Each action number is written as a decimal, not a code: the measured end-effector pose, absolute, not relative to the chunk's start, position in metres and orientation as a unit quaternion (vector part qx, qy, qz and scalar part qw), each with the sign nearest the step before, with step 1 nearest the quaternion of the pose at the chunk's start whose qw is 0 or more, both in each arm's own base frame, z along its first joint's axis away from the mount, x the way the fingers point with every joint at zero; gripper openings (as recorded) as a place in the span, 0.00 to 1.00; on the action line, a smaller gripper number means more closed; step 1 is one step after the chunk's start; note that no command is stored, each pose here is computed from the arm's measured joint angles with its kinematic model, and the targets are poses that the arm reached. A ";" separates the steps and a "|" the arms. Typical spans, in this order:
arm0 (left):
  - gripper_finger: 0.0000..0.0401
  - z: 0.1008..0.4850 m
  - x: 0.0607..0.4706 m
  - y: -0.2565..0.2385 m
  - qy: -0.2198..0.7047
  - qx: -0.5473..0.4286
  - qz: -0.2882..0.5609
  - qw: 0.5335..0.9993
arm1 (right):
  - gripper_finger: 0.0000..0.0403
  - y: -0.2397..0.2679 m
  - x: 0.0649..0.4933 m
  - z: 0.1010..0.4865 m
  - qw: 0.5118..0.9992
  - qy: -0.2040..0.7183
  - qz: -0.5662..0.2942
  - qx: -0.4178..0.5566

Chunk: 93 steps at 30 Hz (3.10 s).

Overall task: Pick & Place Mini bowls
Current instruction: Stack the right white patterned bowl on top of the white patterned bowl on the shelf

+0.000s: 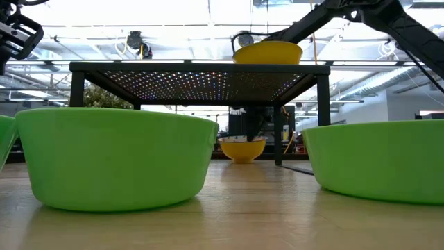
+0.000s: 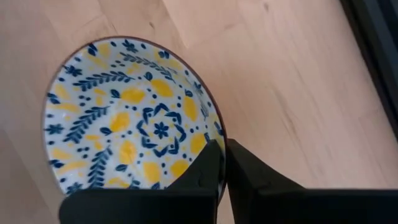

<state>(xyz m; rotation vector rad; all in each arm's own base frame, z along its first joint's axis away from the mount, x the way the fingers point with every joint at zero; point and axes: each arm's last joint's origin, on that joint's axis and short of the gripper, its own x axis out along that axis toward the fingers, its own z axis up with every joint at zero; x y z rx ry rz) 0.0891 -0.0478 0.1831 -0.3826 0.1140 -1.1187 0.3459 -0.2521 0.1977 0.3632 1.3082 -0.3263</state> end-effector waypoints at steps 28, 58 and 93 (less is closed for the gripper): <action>0.12 0.183 0.089 -0.048 0.054 -0.180 -0.527 0.829 | 0.00 -0.128 0.163 0.188 0.754 0.514 -0.325 0.249; 0.12 0.183 0.089 -0.048 0.054 -0.180 -0.527 0.829 | 0.00 -0.071 0.129 0.195 0.802 0.428 -0.259 0.327; 0.12 0.183 0.089 -0.048 0.053 -0.180 -0.527 0.829 | 0.00 -0.127 0.196 0.261 0.966 -0.008 -0.247 -0.072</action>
